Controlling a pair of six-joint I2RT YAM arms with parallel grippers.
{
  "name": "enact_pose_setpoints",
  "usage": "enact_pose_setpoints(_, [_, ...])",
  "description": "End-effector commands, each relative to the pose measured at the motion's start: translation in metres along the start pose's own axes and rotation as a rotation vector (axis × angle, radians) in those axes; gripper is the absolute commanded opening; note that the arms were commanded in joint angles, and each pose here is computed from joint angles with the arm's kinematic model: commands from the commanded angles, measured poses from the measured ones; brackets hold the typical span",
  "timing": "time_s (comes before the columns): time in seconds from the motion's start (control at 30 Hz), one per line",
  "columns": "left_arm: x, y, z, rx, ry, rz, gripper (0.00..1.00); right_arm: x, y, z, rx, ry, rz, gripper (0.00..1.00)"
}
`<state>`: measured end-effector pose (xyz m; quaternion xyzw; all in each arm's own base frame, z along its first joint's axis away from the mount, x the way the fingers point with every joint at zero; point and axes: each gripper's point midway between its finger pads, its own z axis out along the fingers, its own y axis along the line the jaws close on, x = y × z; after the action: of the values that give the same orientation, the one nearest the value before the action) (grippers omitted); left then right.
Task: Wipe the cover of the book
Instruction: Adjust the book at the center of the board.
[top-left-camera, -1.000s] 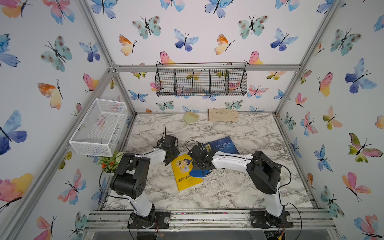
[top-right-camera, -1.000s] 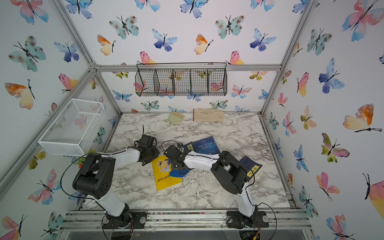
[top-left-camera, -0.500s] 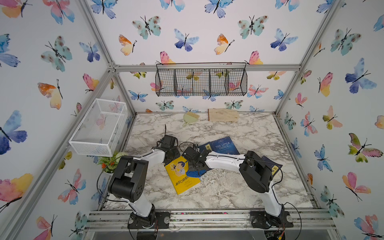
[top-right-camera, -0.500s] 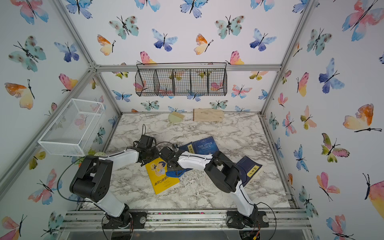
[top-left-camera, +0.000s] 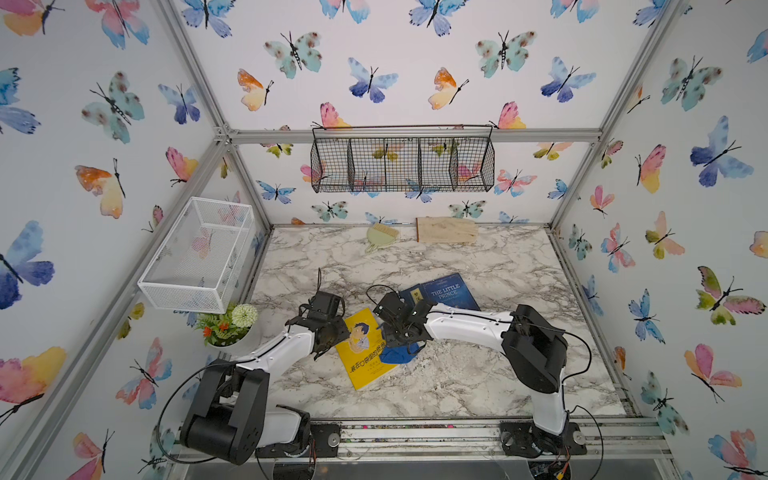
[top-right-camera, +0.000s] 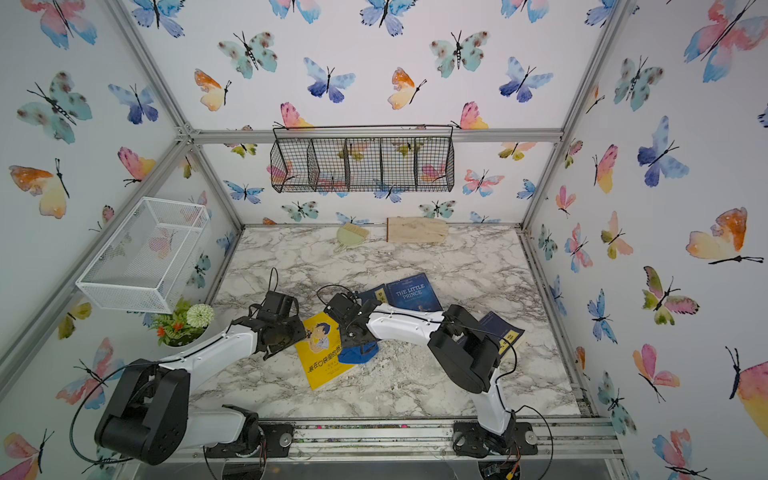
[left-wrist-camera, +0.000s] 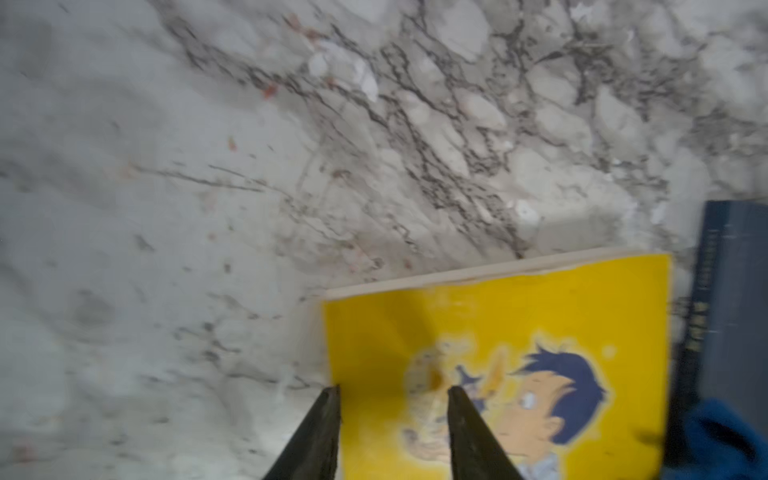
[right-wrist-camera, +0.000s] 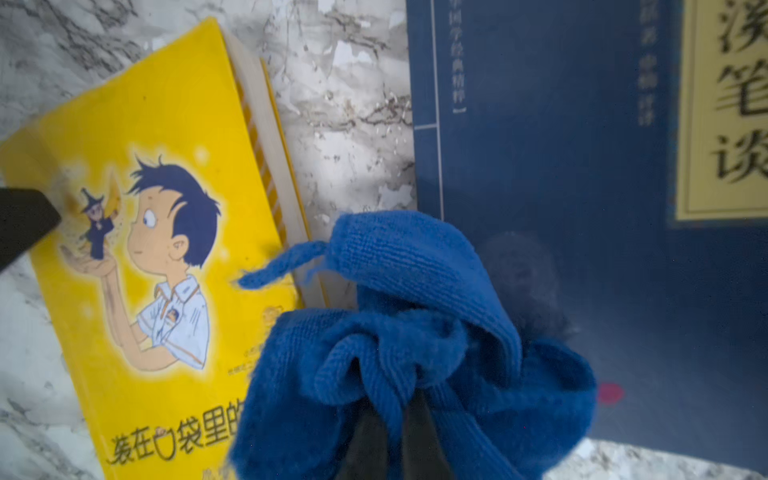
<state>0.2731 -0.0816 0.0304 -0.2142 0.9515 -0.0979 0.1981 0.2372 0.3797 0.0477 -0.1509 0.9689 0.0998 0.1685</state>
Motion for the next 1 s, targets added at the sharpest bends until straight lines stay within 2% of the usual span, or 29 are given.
enact_pose_setpoints(0.0, [0.015,0.012,0.008,-0.040,0.044,-0.012,0.42,0.001,0.005,-0.015,-0.046,0.005,-0.018,0.01])
enact_pose_setpoints(0.2, [0.019,0.003,0.024,0.008,0.062,-0.029,0.39,-0.006,0.022,-0.033,-0.145,-0.019,-0.010,0.01])
enact_pose_setpoints(0.3, [0.018,0.001,0.031,0.006,0.068,-0.036,0.36,-0.004,0.033,-0.028,-0.202,-0.005,-0.001,0.02])
enact_pose_setpoints(0.37, [0.017,0.002,0.034,-0.002,0.066,-0.039,0.33,0.004,0.036,-0.013,-0.207,0.029,0.002,0.02])
enact_pose_setpoints(0.47, [0.020,0.006,0.039,-0.022,0.072,-0.038,0.27,0.023,0.027,0.027,-0.151,0.100,0.008,0.01])
enact_pose_setpoints(0.57, [0.024,0.008,0.043,-0.023,0.084,-0.030,0.16,0.041,0.023,0.065,-0.110,0.174,0.005,0.01])
enact_pose_setpoints(0.7, [0.024,0.008,0.041,-0.012,0.071,-0.027,0.14,0.039,0.017,0.103,-0.032,0.196,-0.003,0.01])
enact_pose_setpoints(0.87, [0.025,0.008,0.040,-0.004,0.065,-0.027,0.12,0.023,0.010,0.120,-0.002,0.204,0.024,0.01])
enact_pose_setpoints(0.97, [0.026,0.009,0.039,-0.003,0.061,-0.031,0.12,0.035,0.007,0.113,-0.018,0.233,0.030,0.01])
